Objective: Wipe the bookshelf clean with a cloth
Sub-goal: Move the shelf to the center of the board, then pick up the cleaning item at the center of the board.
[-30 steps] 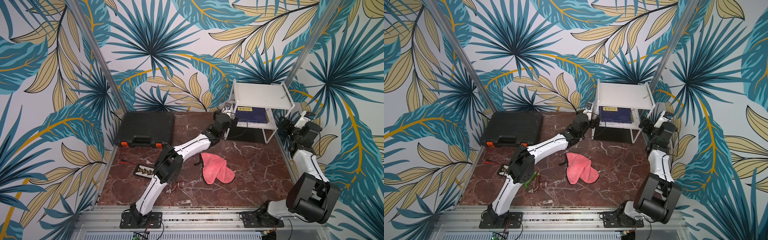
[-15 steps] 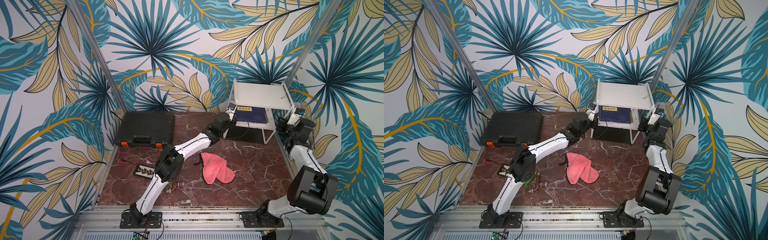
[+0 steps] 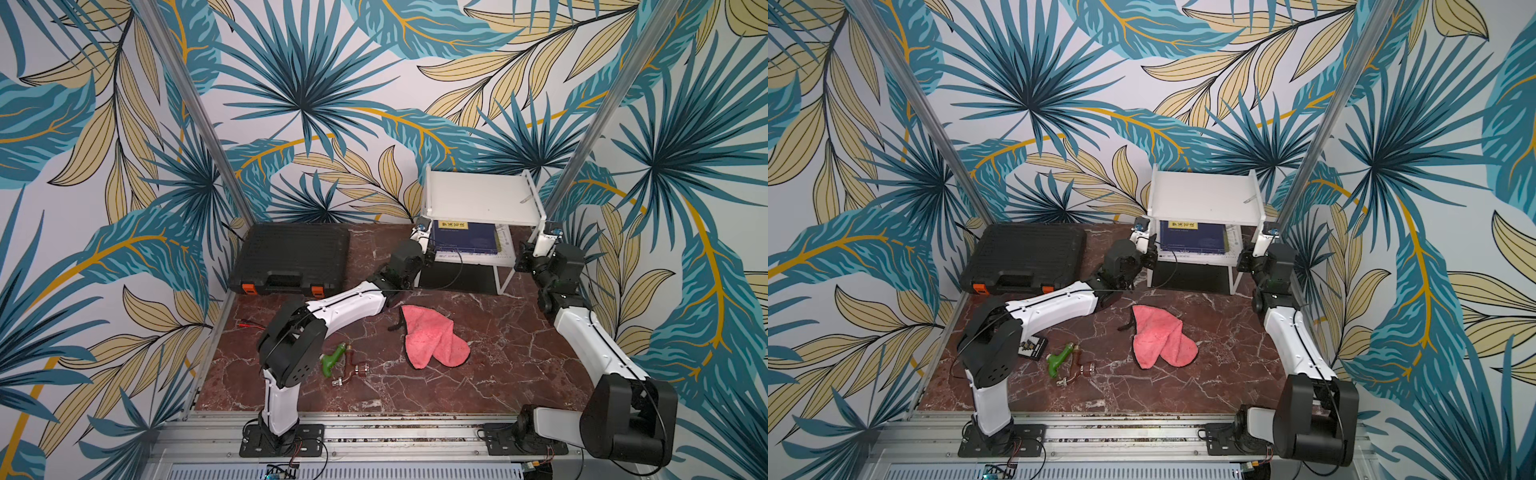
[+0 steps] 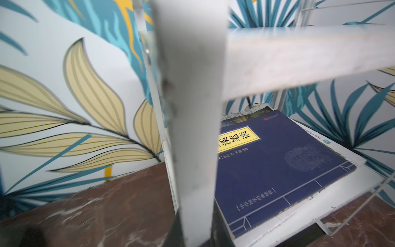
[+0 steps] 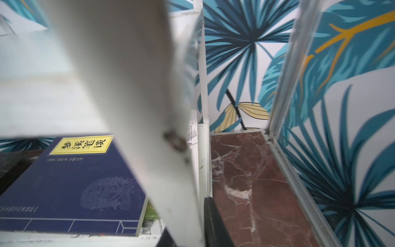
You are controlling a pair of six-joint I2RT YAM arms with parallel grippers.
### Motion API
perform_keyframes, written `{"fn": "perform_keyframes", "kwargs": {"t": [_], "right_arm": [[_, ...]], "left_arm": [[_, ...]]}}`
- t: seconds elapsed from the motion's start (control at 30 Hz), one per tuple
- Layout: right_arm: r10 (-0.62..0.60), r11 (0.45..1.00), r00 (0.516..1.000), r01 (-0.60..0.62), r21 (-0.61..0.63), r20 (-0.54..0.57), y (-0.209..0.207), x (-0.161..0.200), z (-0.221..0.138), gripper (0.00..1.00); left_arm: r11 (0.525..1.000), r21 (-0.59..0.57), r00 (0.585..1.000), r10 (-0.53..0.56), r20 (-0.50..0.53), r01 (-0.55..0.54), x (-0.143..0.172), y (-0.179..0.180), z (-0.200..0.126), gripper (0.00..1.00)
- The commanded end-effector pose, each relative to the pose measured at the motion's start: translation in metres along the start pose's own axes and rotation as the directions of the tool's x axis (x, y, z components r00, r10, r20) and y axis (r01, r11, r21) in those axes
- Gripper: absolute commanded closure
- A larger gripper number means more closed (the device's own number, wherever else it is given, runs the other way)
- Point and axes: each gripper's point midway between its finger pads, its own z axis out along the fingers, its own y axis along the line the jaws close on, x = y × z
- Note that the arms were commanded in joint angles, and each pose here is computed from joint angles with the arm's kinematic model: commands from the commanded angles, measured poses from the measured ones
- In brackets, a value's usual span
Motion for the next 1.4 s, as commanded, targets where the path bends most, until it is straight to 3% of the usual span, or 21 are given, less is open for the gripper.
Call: {"fn": "perform_keyframes", "kwargs": {"t": [0.0,0.2,0.37,0.47,0.53,0.57,0.6,0.77,0.83,0.93,1.07,1.2,1.37], "right_arm": [[0.092,0.974,0.992,-0.107,-0.198,-0.082,0.082,0.019,-0.008,1.00],[0.082,0.955,0.992,-0.107,-0.277,-0.101,0.154,0.035,-0.018,1.00],[0.141,0.939,0.982,-0.172,-0.297,-0.123,0.168,0.046,-0.024,1.00],[0.124,0.939,0.977,-0.172,-0.299,-0.171,0.168,0.058,-0.029,0.98],[0.114,0.951,0.974,-0.163,-0.261,-0.195,0.158,0.066,-0.036,0.72],[0.113,0.958,0.973,-0.160,-0.237,-0.200,0.152,0.070,-0.040,0.50],[0.109,0.964,0.973,-0.153,-0.215,-0.204,0.145,0.073,-0.047,0.39],[0.137,0.970,0.950,-0.186,-0.157,-0.281,0.121,0.104,-0.087,0.15],[0.133,0.953,0.923,-0.219,-0.210,-0.361,0.127,0.126,-0.104,0.09],[0.085,0.914,0.843,-0.278,-0.295,-0.531,0.147,0.166,-0.128,0.01],[-0.051,0.935,0.741,-0.200,-0.292,-0.669,0.164,0.211,-0.141,0.00],[-0.195,0.945,0.686,-0.061,-0.323,-0.701,0.189,0.231,-0.127,0.00],[-0.267,0.961,0.605,0.107,-0.255,-0.751,0.194,0.260,-0.092,0.00]], "left_arm": [[0.976,-0.179,0.992,0.116,-0.043,-0.122,0.002,0.062,-0.035,1.00],[0.970,-0.202,0.987,0.112,-0.111,-0.133,0.019,0.110,-0.087,1.00],[0.960,-0.229,0.980,0.129,-0.150,-0.161,0.031,0.125,-0.105,0.99],[0.964,-0.232,0.985,0.098,-0.145,-0.130,0.034,0.128,-0.112,0.93],[0.969,-0.224,0.987,0.070,-0.142,-0.101,0.032,0.126,-0.116,0.81],[0.973,-0.217,0.989,0.055,-0.136,-0.084,0.029,0.125,-0.118,0.72],[0.976,-0.210,0.991,0.038,-0.131,-0.065,0.027,0.124,-0.120,0.63],[0.987,-0.160,0.995,-0.043,-0.092,0.028,0.018,0.117,-0.137,0.40],[0.985,-0.161,0.993,-0.083,-0.083,0.069,0.018,0.119,-0.146,0.32],[0.976,-0.169,0.986,-0.151,-0.066,0.138,0.021,0.122,-0.159,0.22],[0.941,-0.254,0.970,-0.241,-0.035,0.225,0.034,0.140,-0.177,0.01],[0.887,-0.366,0.953,-0.303,0.000,0.282,0.050,0.163,-0.191,0.00],[0.891,-0.356,0.950,-0.311,-0.025,0.282,0.055,0.165,-0.192,0.00]]}}
